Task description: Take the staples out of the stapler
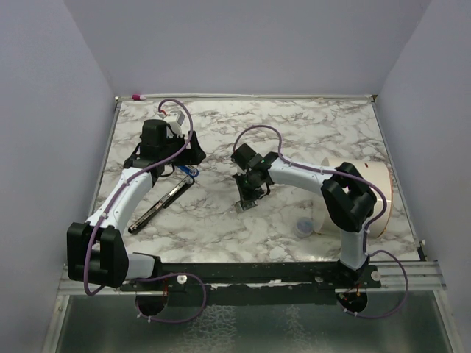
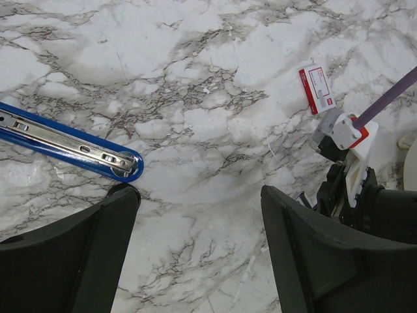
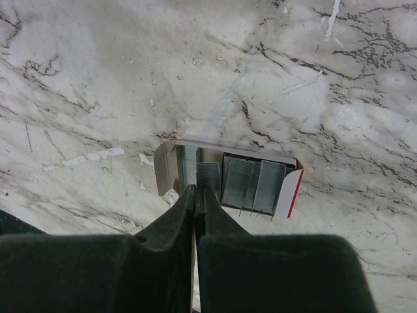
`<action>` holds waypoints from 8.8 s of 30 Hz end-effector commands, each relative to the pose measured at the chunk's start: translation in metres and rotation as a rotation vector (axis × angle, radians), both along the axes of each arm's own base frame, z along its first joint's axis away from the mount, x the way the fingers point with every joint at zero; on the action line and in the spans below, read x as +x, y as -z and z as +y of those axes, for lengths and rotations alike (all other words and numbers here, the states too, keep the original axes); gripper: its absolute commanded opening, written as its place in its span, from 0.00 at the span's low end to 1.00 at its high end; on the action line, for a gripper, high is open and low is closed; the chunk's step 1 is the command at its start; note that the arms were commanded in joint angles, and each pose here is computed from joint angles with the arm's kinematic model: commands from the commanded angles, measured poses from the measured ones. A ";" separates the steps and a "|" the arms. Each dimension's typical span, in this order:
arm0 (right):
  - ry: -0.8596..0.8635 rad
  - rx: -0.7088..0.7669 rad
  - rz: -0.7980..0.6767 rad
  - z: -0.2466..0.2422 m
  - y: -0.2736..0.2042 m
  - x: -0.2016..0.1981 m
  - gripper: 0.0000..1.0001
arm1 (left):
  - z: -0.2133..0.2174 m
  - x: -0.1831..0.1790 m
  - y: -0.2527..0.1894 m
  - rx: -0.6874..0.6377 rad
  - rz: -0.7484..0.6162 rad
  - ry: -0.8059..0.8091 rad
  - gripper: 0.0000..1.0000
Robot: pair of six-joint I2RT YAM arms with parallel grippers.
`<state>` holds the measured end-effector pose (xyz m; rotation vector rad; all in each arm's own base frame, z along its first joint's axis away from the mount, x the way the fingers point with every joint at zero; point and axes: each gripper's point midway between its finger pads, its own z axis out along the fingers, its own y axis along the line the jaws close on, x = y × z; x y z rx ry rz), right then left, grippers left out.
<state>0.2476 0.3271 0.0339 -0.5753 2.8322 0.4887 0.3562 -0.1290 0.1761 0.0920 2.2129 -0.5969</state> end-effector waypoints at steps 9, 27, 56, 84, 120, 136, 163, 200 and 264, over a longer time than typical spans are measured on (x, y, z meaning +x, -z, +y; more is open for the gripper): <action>-0.027 -0.018 0.000 0.006 0.008 0.001 0.02 | 0.001 0.000 -0.010 0.000 -0.040 0.013 0.79; -0.017 -0.017 -0.019 0.009 0.002 0.006 0.09 | -0.001 -0.002 -0.011 -0.005 -0.045 0.021 0.79; 0.038 -0.087 -0.108 -0.040 -0.020 0.021 0.29 | -0.009 -0.007 -0.010 -0.045 -0.044 0.062 0.80; 0.026 -0.082 -0.044 -0.041 -0.003 0.025 0.18 | -0.012 -0.007 -0.006 -0.054 -0.031 0.075 0.80; -0.089 -0.119 -0.055 0.000 -0.012 0.004 0.32 | -0.014 -0.008 -0.006 -0.061 -0.029 0.081 0.80; -0.082 -0.184 -0.070 -0.003 -0.007 0.005 0.34 | -0.014 -0.009 -0.007 -0.062 -0.031 0.081 0.80; -0.078 -0.283 -0.090 -0.009 0.002 0.006 0.28 | -0.014 -0.009 -0.006 -0.062 -0.029 0.082 0.80; -0.116 0.593 -0.204 0.014 -0.177 0.035 0.16 | -0.041 -0.017 -0.093 -0.357 -0.101 0.111 0.82; -0.322 1.174 0.008 0.022 -0.266 -0.005 0.17 | -0.124 -0.107 -0.150 -1.041 -0.052 0.461 0.30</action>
